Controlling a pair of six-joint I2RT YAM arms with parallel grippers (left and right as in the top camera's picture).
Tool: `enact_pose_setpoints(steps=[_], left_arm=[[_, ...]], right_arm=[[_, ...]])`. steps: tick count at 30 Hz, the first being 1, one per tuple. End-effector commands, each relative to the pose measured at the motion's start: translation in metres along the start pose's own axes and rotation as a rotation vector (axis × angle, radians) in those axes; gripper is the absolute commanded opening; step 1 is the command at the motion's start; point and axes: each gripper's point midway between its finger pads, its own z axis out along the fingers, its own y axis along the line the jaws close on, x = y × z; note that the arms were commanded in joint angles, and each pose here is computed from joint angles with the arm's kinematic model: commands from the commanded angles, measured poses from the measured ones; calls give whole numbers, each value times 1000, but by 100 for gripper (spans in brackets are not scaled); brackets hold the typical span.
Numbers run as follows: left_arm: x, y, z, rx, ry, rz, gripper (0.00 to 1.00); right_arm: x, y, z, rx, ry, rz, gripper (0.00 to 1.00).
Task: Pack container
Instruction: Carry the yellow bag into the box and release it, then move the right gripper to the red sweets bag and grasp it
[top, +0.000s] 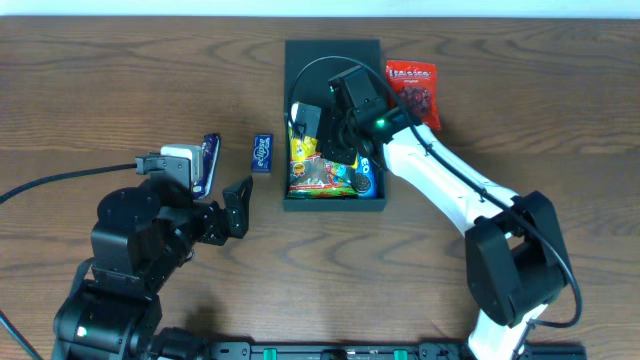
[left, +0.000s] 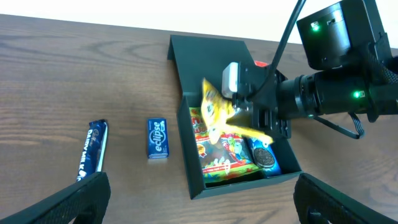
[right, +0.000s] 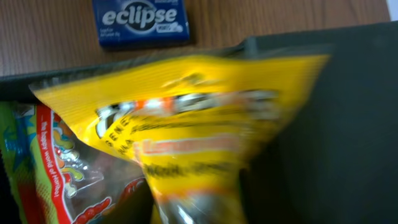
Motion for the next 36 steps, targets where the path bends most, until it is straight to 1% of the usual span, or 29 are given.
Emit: enact_pose_setpoints(steps=[1, 7, 10, 12, 14, 17, 19, 23, 28, 30, 33, 36], left_arm=[[-5, -1, -3, -2, -14, 23, 96], [-5, -1, -3, -2, -13, 23, 95], [-5, 0, -3, -2, -13, 23, 95], [-5, 0, -3, -2, -13, 23, 95], [-5, 0, -3, -3, -14, 23, 95], [-5, 0, -3, -6, -14, 25, 95], [-5, 0, -3, -6, -14, 27, 95], [-5, 0, -3, -6, -14, 27, 95], [-5, 0, -3, -6, -14, 27, 95], [-5, 0, -3, -6, -14, 26, 95], [-5, 0, -3, -6, -14, 26, 95], [-5, 0, -3, -6, -14, 27, 95]], right_arm=[[0, 1, 5, -27, -25, 54, 99], [-7, -10, 2, 6, -48, 240, 99], [-12, -24, -7, 32, -72, 360, 99], [-15, -40, -18, 62, -100, 460, 99], [-17, -69, -36, 110, -151, 621, 99], [-10, -101, -55, 151, -201, 740, 99], [6, -127, -69, 191, -232, 790, 99], [41, -152, -83, 251, -223, 847, 99], [70, -166, -87, 297, -192, 895, 99], [86, -173, -86, 346, -157, 944, 99], [123, -184, -79, 483, -70, 1116, 99], [135, -179, -59, 468, -32, 1143, 99]])
